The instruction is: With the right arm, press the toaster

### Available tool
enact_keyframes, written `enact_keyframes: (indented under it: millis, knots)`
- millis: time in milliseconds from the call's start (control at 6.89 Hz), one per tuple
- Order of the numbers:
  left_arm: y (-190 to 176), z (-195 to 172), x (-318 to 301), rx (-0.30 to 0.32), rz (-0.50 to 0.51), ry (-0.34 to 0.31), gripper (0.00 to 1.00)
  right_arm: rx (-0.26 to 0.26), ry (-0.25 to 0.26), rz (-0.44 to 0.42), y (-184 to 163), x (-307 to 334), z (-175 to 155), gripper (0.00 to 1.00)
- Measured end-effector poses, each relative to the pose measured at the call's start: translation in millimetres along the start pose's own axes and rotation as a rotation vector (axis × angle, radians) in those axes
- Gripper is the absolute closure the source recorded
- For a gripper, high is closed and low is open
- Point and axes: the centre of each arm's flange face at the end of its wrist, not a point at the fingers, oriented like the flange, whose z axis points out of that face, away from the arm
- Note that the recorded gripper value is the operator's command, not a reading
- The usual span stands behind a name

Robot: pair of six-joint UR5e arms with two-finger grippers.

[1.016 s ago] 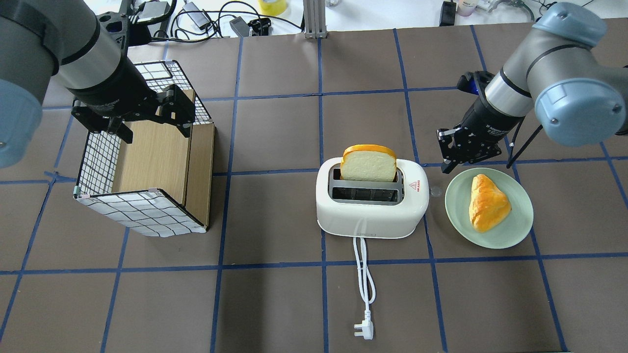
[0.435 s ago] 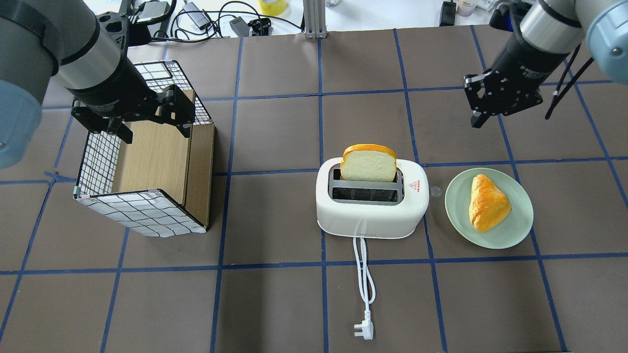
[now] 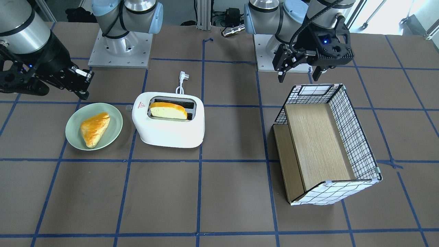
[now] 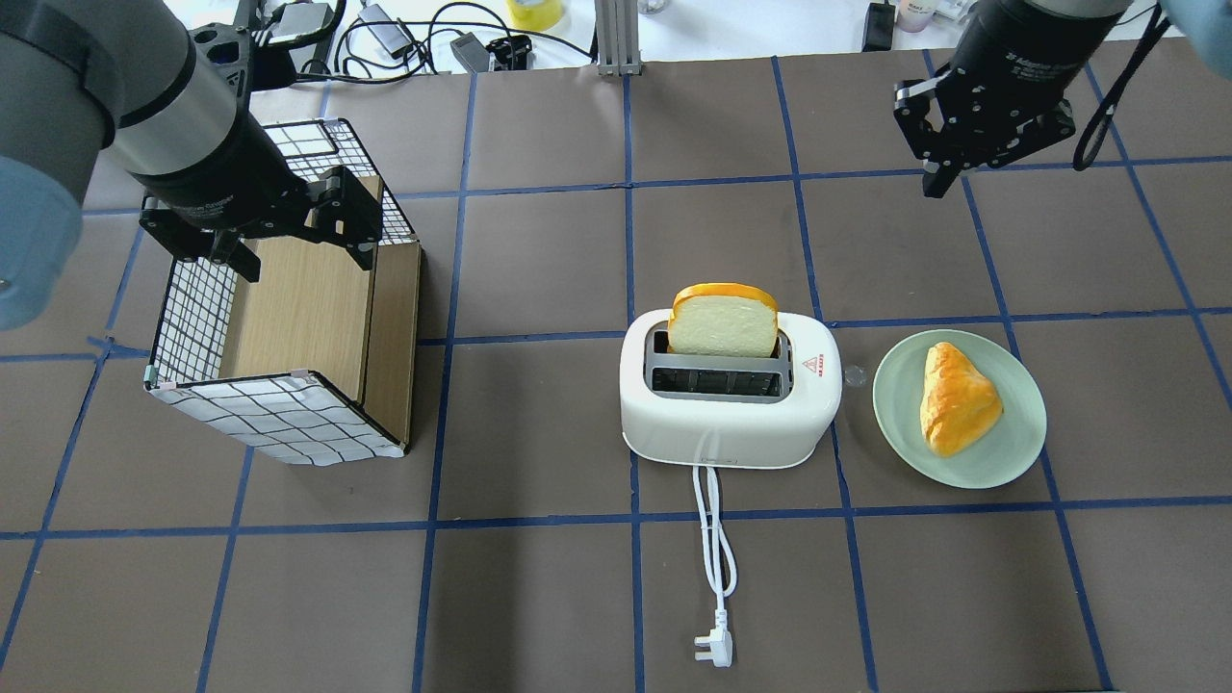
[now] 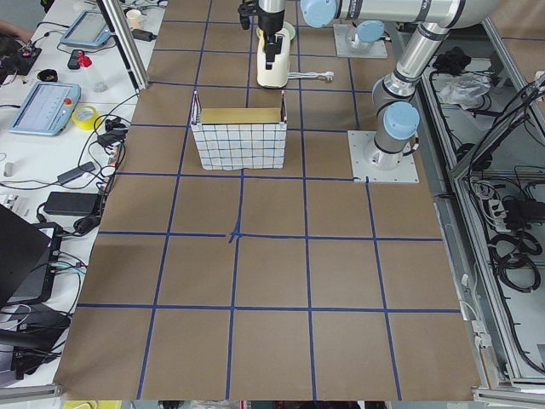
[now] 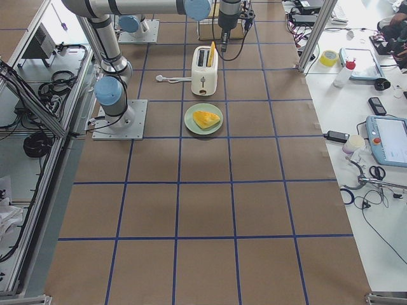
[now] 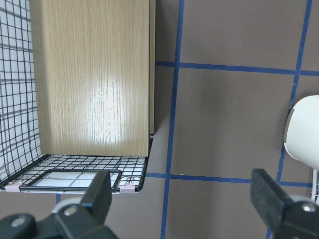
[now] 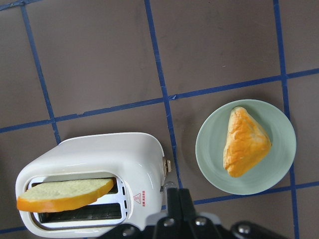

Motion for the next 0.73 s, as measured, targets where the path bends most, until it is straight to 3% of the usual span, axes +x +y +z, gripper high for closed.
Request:
enact_keyframes:
  millis: [145,290,581,726]
  knots:
    - [0,0,0,0.0,0.0,0.0,0.0,0.03,0.005,0.008,3,-12,-6,0.17]
    - [0,0,0,0.0,0.0,0.0,0.0,0.076,0.01,0.014,1,-17,-11,0.0]
    - [0,0,0,0.0,0.0,0.0,0.0,0.172,0.035,0.016,-5,-19,-21,0.0]
    - [0,0,0,0.0,0.0,0.0,0.0,0.195,0.04,0.009,-6,-22,-23,0.0]
